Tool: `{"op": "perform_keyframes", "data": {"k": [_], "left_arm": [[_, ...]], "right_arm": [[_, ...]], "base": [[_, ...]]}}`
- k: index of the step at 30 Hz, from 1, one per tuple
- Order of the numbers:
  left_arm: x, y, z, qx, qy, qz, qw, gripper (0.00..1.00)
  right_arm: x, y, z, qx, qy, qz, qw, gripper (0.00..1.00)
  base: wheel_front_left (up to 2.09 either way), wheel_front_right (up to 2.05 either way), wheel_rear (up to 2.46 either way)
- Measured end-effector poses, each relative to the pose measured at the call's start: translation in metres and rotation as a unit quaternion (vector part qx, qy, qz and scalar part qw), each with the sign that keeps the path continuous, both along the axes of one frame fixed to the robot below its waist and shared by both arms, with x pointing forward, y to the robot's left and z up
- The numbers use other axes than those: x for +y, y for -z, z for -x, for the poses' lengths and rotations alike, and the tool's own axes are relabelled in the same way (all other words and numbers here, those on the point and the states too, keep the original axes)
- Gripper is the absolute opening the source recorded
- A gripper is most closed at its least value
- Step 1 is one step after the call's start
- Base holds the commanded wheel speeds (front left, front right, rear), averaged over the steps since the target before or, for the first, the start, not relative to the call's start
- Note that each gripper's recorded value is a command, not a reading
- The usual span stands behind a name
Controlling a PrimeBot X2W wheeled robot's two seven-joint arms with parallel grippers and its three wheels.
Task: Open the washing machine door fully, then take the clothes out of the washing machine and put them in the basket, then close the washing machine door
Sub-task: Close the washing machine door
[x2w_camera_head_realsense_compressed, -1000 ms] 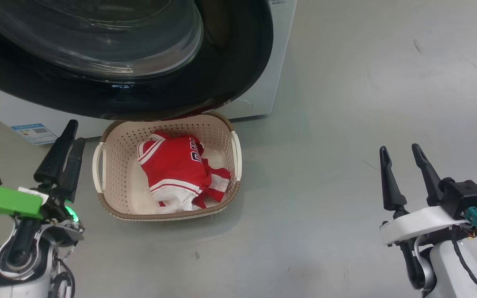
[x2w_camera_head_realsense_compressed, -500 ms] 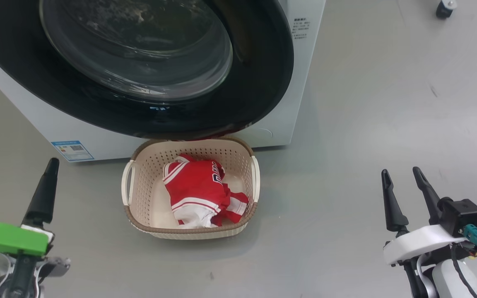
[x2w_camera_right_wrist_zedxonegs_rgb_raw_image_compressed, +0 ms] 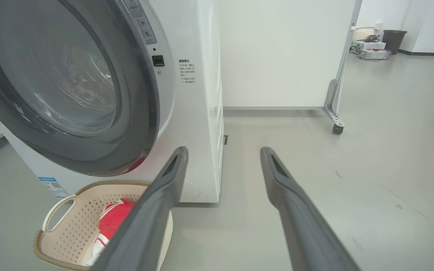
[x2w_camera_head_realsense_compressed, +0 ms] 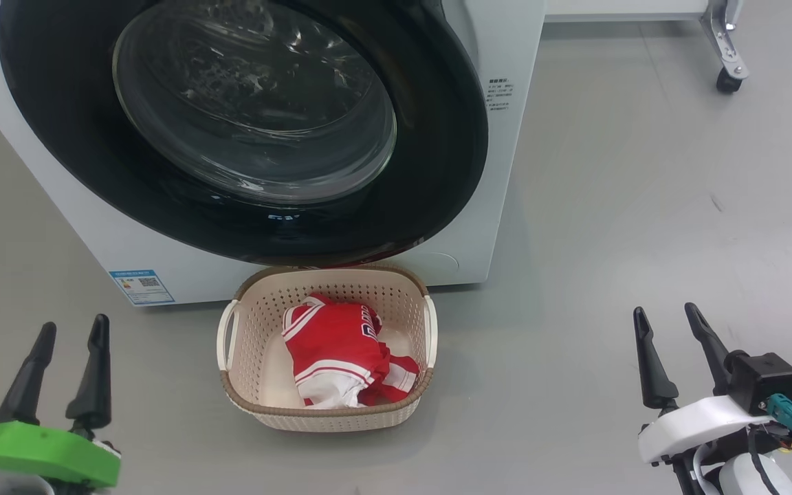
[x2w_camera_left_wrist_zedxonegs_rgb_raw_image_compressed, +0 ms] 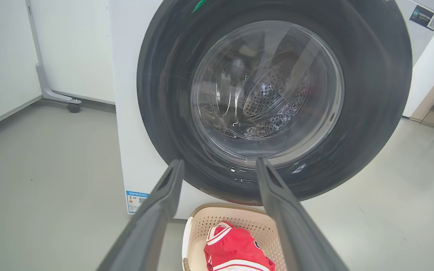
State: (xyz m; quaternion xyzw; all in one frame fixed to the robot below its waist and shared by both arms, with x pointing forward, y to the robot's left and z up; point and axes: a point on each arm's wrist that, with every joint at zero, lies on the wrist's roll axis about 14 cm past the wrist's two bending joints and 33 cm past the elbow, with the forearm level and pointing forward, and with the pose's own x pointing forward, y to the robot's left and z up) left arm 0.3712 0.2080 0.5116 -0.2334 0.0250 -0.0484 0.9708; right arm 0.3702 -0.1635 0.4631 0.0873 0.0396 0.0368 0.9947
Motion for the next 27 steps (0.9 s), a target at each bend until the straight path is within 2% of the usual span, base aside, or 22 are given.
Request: {"op": "perform_keyframes", "data": {"k": [13, 27], "left_arm": [[-0.015, 0.014, 0.023, 0.008, -0.006, -0.097, 0.995, 1.00], [-0.027, 0.020, 0.031, 0.013, -0.013, -0.102, 0.995, 1.00]], "right_arm": [[-0.003, -0.005, 0.014, -0.003, 0.007, 0.000, 1.000, 1.00], [-0.007, -0.007, 0.025, -0.001, 0.015, 0.001, 1.000, 1.00]], "base": [[0.00, 0.00, 0.00], [0.00, 0.00, 0.00]]}}
